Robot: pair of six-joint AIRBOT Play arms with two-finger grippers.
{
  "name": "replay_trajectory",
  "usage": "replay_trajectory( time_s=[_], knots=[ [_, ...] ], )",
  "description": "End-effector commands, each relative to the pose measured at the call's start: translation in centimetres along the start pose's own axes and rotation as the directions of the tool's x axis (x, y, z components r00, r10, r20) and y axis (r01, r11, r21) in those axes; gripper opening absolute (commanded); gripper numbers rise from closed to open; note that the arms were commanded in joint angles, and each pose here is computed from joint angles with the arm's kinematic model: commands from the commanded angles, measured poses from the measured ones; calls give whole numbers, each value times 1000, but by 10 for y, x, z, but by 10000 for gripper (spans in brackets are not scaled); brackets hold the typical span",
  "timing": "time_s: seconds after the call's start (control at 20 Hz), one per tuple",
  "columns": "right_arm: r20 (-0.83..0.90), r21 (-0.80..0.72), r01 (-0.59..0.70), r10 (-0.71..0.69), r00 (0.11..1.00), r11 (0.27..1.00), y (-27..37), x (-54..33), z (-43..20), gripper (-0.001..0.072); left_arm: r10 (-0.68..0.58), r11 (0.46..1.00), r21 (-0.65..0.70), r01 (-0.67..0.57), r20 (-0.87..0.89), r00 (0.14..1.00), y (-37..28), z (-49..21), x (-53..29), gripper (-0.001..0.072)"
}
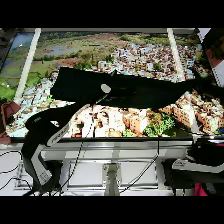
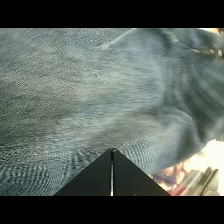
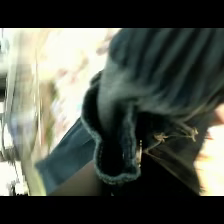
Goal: Fold the clothes and pants, and hang the long-sleeved shirts on hangers.
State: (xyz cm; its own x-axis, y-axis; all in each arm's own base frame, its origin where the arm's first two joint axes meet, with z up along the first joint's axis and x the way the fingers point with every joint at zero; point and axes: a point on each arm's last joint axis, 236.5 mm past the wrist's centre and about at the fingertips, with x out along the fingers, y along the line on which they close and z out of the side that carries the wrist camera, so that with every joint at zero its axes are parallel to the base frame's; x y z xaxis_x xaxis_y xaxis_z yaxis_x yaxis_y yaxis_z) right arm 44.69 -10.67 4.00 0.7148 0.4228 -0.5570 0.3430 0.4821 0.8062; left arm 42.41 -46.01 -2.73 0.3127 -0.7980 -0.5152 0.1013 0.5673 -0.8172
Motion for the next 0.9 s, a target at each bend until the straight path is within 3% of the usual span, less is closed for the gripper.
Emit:
replay_trajectory(
  time_s=[0.0,0.2,0.45,0.5,0.55,0.6,0.65,0.75,0.85],
  knots=[
    [-120,-199,-107,84,989,974,113,61,-55,56,17,993,117,-23,51,999,-9,33,-33,12],
    [-366,-364,-217,75,928,906,194,142,-189,55,126,967,186,-174,246,961,12,124,-124,12],
    [-618,-399,-230,-75,783,888,169,212,-350,60,253,930,146,-337,413,875,52,200,-256,15],
    [-638,-403,-226,-95,764,887,161,217,-366,104,266,930,128,-346,418,869,57,204,-271,34],
    [-651,-400,-223,-104,752,889,159,216,-373,285,280,929,112,-354,412,867,63,205,-283,126],
    [-668,-401,-229,-111,736,887,159,211,-376,517,293,928,102,-359,397,870,68,203,-289,212],
    [-683,-404,-239,-117,721,883,161,203,-373,568,304,927,93,-363,380,874,73,200,-292,232],
    [-709,-430,-265,-141,691,863,169,183,-356,567,313,924,98,-369,357,880,76,195,-292,232],
    [-696,-483,-280,-170,697,830,178,166,-326,493,311,923,107,-368,353,882,75,194,-289,232]
  ],
)
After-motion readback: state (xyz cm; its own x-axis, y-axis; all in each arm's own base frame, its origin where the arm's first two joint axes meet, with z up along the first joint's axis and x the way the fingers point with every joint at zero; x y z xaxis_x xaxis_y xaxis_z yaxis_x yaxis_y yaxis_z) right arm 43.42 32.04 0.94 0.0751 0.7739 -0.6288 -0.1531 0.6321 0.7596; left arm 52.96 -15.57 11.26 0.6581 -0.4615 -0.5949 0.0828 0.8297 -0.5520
